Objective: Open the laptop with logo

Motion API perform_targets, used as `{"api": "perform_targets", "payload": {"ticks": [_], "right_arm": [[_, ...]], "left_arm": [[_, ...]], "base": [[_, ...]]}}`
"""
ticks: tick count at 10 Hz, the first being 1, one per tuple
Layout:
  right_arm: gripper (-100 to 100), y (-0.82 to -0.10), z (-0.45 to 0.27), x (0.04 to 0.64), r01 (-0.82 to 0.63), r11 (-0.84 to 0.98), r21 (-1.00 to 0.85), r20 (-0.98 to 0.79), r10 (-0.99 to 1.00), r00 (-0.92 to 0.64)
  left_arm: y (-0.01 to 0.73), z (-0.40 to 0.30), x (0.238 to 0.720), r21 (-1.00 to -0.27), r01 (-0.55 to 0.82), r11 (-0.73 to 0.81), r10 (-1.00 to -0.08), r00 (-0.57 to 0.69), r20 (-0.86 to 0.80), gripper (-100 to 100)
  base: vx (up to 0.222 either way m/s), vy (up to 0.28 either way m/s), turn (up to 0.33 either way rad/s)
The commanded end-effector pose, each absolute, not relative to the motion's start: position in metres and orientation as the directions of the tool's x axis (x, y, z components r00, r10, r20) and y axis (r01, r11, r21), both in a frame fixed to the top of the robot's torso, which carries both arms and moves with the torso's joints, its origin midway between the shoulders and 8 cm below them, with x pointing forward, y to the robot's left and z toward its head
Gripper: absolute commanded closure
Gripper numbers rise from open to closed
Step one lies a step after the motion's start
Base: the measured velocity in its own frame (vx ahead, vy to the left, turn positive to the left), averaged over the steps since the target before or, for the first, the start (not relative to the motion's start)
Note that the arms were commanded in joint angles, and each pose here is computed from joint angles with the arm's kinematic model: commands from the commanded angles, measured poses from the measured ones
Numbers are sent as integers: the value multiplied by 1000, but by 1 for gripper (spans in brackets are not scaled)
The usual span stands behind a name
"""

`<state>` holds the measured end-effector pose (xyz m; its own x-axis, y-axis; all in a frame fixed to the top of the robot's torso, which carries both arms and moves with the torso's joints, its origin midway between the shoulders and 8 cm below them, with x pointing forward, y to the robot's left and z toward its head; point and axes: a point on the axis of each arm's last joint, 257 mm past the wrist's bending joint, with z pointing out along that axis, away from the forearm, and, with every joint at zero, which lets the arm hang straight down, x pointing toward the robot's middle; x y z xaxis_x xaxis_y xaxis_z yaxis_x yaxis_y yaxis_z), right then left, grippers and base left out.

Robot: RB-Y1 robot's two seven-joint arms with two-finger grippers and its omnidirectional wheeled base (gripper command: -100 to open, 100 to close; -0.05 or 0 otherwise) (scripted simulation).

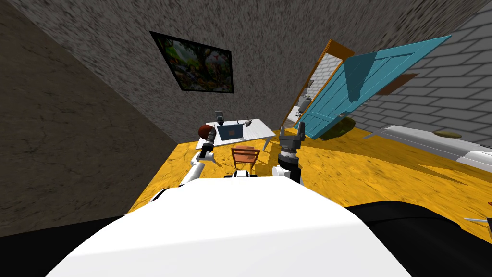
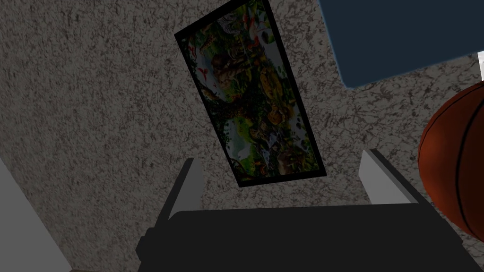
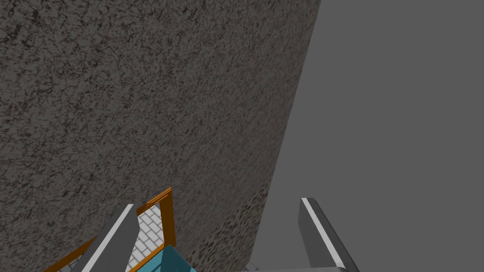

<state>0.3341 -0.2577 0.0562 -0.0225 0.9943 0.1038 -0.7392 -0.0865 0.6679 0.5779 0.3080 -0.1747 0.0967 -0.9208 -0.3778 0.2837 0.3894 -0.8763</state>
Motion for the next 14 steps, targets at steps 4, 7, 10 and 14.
{"api": "perform_targets", "payload": {"ticks": [4,7,10,14], "right_arm": [[0,-258,56,334,-739,-86,668,104,994,-23],[0,-258,56,334,-739,-86,668,104,994,-23],[0,-258,56,334,-739,-86,668,104,994,-23],[0,-258,56,334,-739,-86,668,104,994,-23]], "left_arm": [[322,-193,607,-881,209,425,-905,94,-415,-100],[330,-210,613,-886,160,435,-900,88,-426,-100],[339,-213,627,-881,124,456,-890,89,-448,-100],[354,-228,636,-878,63,475,-879,86,-469,-100]], "base": [[6,-11,-13],[6,-12,-11],[8,-12,-13],[12,-15,-15]]}}
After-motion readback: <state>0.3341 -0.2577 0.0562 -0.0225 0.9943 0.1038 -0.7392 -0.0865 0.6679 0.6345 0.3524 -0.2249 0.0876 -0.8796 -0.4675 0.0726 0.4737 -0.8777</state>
